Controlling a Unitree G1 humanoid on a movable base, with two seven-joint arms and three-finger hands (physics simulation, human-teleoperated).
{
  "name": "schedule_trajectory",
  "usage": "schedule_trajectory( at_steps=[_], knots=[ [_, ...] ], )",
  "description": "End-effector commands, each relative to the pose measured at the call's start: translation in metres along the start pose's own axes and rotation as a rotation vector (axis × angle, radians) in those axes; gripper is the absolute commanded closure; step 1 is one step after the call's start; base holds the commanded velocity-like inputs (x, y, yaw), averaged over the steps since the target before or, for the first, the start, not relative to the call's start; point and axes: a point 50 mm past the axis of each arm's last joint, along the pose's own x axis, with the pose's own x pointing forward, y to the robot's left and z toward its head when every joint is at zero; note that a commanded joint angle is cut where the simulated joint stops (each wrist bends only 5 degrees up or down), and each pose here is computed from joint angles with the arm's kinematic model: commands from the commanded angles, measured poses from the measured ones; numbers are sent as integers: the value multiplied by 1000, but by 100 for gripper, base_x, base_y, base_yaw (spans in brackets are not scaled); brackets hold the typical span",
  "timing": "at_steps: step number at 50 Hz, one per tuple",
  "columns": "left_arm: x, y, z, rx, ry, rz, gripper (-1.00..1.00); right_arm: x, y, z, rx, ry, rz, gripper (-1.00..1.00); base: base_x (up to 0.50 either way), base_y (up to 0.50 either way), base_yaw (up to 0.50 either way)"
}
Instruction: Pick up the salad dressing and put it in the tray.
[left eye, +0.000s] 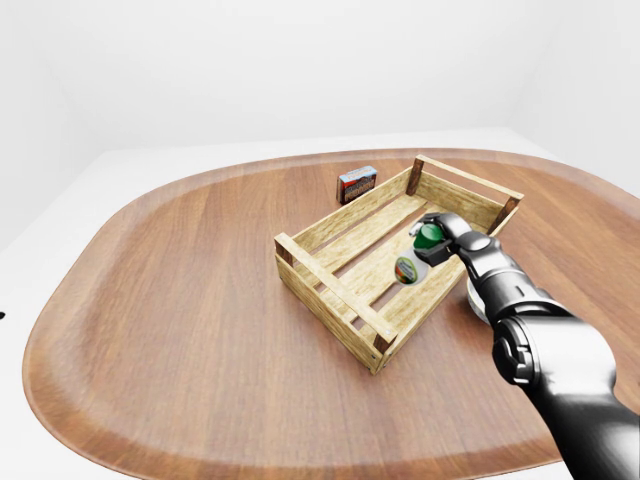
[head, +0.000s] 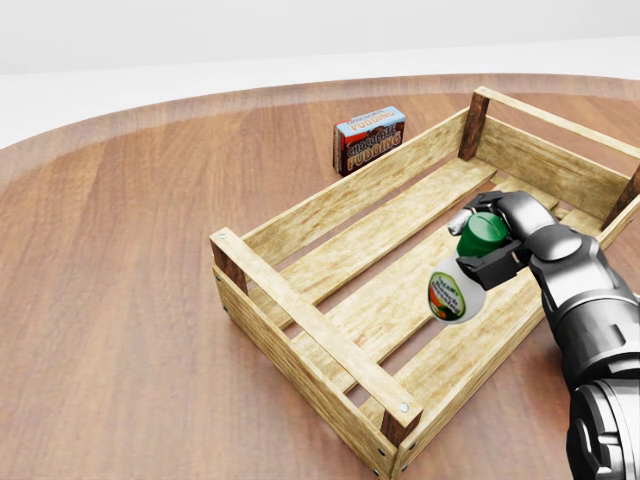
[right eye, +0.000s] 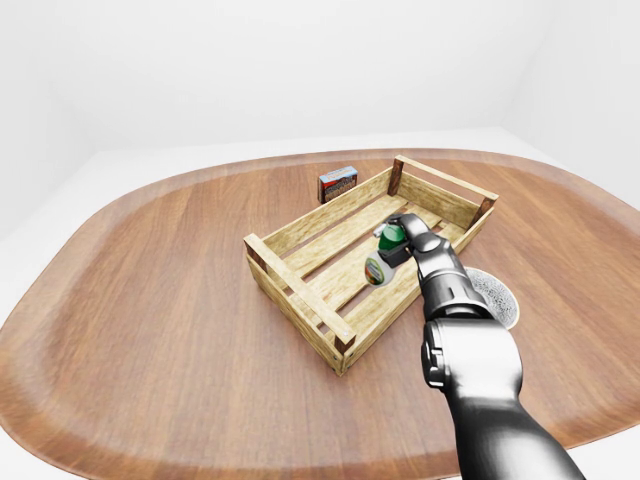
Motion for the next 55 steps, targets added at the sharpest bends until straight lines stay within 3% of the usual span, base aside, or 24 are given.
schedule_trajectory(
  at_steps=[1, 5, 8, 29, 55],
  knots=[
    [0, -1, -2, 0, 6, -2, -100, -1, -7, 7, 27, -27, -52, 100, 0, 0, 0],
    [0, -1, -2, -1, 6, -3, -100, -1, -9, 7, 19, -26, -75, 100, 0, 0, 0],
    [0, -1, 0, -1, 0, -2, -100, -1, -10, 4, -67, -5, -116, 100, 0, 0, 0],
    [0, -1, 0, 1, -1, -2, -100, -2, -8, -23, 0, 49, -97, 100, 0, 0, 0],
    [1, -2, 1, -1, -6, -3, -100, -3, -10, -27, 41, 52, -106, 100, 0, 0, 0]
  ],
)
